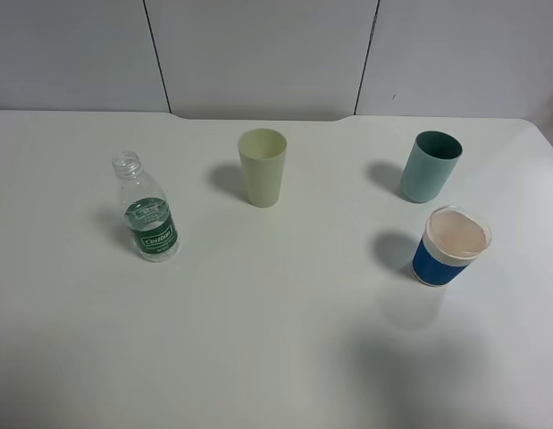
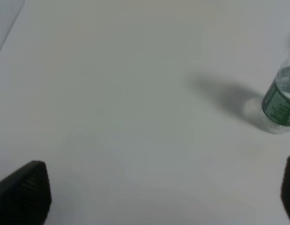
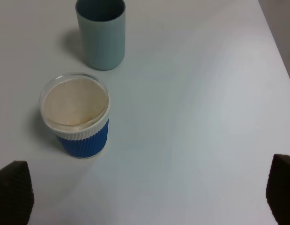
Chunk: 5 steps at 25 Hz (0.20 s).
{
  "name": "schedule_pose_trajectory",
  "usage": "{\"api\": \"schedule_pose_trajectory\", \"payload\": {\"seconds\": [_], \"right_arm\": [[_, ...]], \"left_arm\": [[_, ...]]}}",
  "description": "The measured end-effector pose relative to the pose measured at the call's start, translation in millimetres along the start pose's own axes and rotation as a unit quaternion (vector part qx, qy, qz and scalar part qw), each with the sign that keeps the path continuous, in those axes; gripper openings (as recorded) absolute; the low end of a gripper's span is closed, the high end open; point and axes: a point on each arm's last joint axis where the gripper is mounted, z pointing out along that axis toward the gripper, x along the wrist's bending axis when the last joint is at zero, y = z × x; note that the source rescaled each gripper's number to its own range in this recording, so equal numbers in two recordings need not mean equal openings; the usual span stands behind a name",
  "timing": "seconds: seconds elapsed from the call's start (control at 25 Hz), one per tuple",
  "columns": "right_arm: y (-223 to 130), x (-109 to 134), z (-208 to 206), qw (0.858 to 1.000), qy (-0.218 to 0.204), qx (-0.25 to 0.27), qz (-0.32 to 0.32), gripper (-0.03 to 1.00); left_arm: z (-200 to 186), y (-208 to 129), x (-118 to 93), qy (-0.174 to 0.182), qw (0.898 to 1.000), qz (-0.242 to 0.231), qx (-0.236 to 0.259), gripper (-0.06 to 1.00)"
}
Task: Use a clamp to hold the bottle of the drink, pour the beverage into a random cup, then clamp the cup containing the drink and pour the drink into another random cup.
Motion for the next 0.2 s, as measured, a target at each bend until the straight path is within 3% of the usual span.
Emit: {"api": "schedule_pose_trajectory", "payload": {"seconds": [0.2], "right_arm": [[0.0,0.0,0.0,1.0,0.0,0.0,0.0,1.0]], "left_arm": [[0.0,0.0,0.0,0.0,1.0,0.0,0.0,1.0]]}}
